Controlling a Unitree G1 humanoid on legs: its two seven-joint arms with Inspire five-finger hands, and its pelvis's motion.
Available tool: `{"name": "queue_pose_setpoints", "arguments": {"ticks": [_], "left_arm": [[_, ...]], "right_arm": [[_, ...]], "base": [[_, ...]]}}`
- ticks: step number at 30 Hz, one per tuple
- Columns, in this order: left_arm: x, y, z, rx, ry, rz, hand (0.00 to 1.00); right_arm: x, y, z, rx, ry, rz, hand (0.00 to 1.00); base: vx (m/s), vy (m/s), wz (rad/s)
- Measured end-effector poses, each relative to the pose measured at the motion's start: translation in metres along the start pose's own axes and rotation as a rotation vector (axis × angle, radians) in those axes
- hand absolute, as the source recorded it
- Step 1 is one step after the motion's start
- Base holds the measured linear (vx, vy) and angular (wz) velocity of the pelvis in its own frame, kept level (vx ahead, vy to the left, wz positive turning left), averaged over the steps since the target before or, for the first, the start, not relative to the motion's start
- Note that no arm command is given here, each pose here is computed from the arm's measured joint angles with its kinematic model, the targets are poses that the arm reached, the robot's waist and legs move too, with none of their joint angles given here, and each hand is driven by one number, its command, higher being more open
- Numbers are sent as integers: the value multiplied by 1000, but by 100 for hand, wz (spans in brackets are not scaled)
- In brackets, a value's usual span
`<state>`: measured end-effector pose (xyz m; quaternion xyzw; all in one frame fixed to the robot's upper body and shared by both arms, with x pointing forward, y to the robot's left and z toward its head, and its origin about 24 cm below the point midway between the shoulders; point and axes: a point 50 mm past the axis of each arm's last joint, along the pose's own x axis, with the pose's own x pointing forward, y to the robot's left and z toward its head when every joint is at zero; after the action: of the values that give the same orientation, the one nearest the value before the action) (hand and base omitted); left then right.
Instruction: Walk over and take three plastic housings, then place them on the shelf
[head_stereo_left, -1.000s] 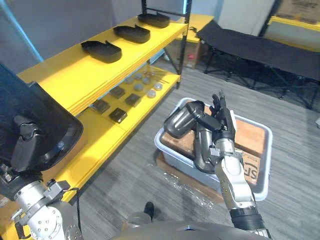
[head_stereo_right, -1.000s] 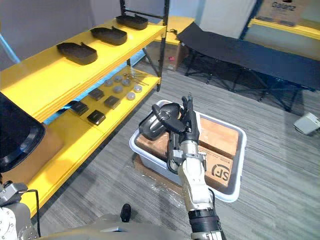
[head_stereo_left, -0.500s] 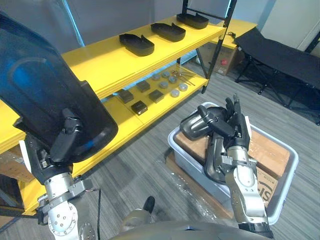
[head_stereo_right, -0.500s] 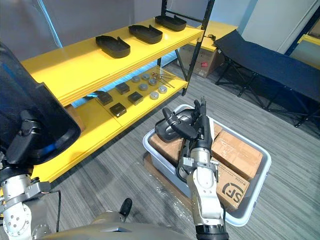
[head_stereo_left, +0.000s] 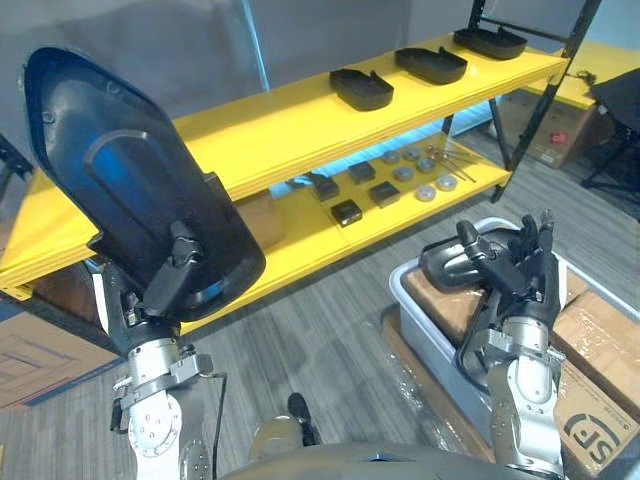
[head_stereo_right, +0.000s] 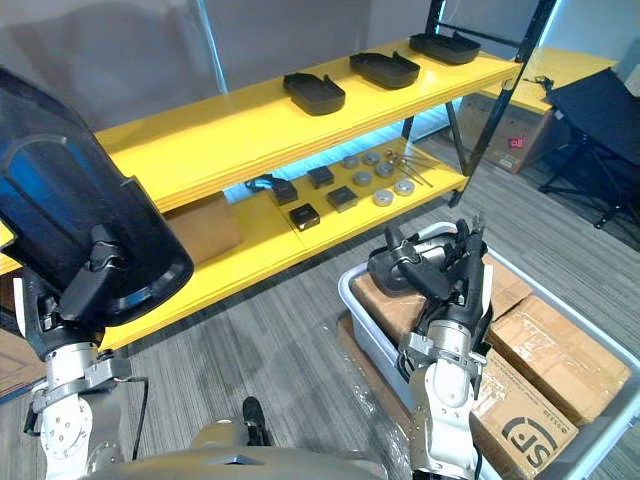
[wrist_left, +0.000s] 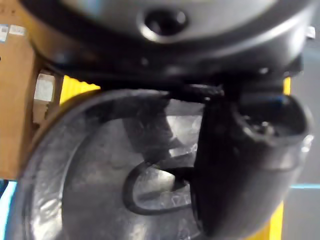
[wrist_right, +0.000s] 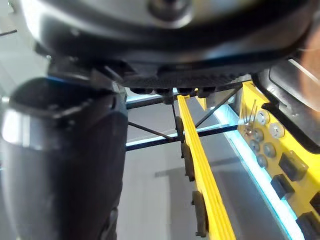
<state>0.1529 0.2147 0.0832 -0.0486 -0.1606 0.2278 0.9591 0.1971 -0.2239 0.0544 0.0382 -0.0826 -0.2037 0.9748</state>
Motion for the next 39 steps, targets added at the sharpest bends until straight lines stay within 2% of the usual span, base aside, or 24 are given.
{"name": "queue_pose_setpoints", "arguments": {"ticks": [2,10,13,16,20,26,31,34,39], "left_arm": [[1,0,1,68,-18,-15,0],[8,3,7,74,-59,16,0],[11,4,15,73,-100,23,0],[17,7,26,80,-165,42,0],[33,-5,38,81,-261,-5,0],[43,-11,43,52,-306,9,0],[42,-11,34,52,-263,6,0],[37,-7,33,49,-245,9,0],[28,-16,24,-59,-176,-14,0]], "right_arm": [[2,11,0,18,-3,41,100],[16,46,6,60,-41,245,100],[20,52,10,105,-61,271,100],[19,51,9,129,-60,265,100],[20,40,4,137,-47,218,100],[22,39,16,152,-127,288,100],[20,39,27,180,-170,311,100],[15,50,43,203,-233,372,100],[17,46,57,182,-296,387,100]], "base": [[62,38,16],[18,38,17],[29,95,19],[133,133,23],[220,181,64],[274,35,45],[316,-143,46],[365,-324,24],[269,-297,3]]}}
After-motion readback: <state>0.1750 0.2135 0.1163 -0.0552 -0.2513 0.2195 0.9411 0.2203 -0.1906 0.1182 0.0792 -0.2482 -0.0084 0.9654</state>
